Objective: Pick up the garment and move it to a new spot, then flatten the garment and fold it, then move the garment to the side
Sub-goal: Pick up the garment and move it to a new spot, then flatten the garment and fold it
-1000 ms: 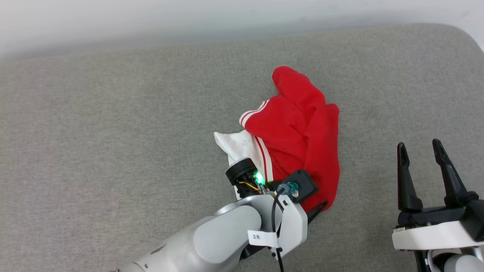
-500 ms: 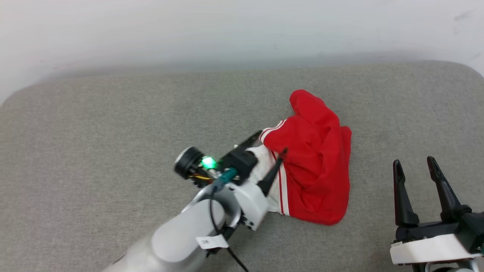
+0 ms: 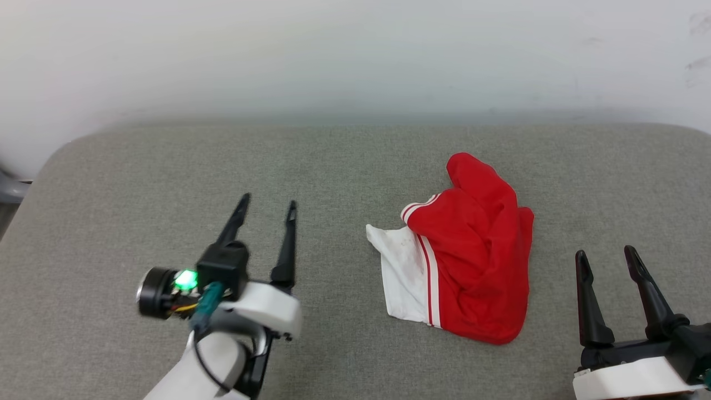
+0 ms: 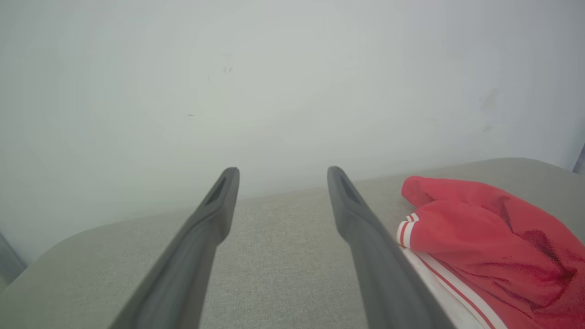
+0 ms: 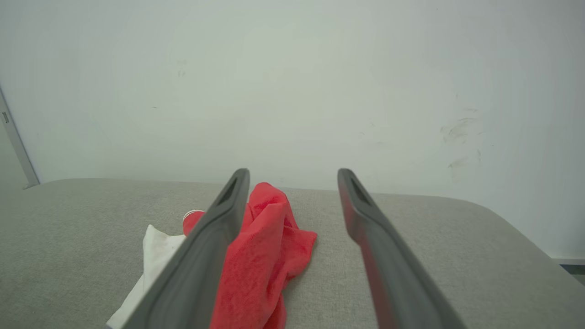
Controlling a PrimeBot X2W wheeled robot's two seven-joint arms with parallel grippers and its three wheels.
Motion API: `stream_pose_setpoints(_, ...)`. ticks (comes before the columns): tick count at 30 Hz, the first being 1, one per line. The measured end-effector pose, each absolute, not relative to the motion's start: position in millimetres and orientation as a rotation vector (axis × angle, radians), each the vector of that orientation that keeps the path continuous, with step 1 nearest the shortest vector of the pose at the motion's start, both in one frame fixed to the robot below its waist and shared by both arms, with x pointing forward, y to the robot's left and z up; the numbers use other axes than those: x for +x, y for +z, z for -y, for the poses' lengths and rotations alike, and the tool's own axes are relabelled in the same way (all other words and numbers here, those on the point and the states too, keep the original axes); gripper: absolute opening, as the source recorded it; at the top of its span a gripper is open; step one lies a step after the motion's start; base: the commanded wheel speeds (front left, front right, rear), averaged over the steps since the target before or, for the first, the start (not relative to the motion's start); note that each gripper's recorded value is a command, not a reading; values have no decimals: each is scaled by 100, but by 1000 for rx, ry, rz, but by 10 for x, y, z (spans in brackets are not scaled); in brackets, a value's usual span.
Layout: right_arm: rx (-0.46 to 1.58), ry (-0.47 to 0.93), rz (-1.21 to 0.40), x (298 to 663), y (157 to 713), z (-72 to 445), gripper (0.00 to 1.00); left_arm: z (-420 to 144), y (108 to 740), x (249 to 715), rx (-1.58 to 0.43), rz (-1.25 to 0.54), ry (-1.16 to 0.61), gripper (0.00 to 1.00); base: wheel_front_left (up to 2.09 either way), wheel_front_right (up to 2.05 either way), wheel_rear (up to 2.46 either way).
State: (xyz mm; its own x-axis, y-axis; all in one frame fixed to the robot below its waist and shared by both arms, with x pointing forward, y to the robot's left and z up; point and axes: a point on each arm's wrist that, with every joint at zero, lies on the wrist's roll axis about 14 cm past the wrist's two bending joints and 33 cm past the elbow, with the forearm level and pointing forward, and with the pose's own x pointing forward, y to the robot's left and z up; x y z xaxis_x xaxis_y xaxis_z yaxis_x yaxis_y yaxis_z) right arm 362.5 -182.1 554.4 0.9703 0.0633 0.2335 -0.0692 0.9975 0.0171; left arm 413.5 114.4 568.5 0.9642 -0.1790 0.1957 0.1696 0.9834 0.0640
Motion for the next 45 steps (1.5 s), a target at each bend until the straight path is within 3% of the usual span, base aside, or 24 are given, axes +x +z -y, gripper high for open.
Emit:
stream_pose_setpoints(6,50,84,227,3597,5518,1762,100,-1568,5633,3903,32,209,-37,100,0,0,0)
stream_pose_setpoints(15,88,115,206,3564,5452,1651,100,-1784,5407,3624,17,165,37,100,0,0,0)
stream_pose_setpoints(45,101,110,115,3464,5159,1651,100,-1843,5094,3512,11,90,45,100,0,0,0)
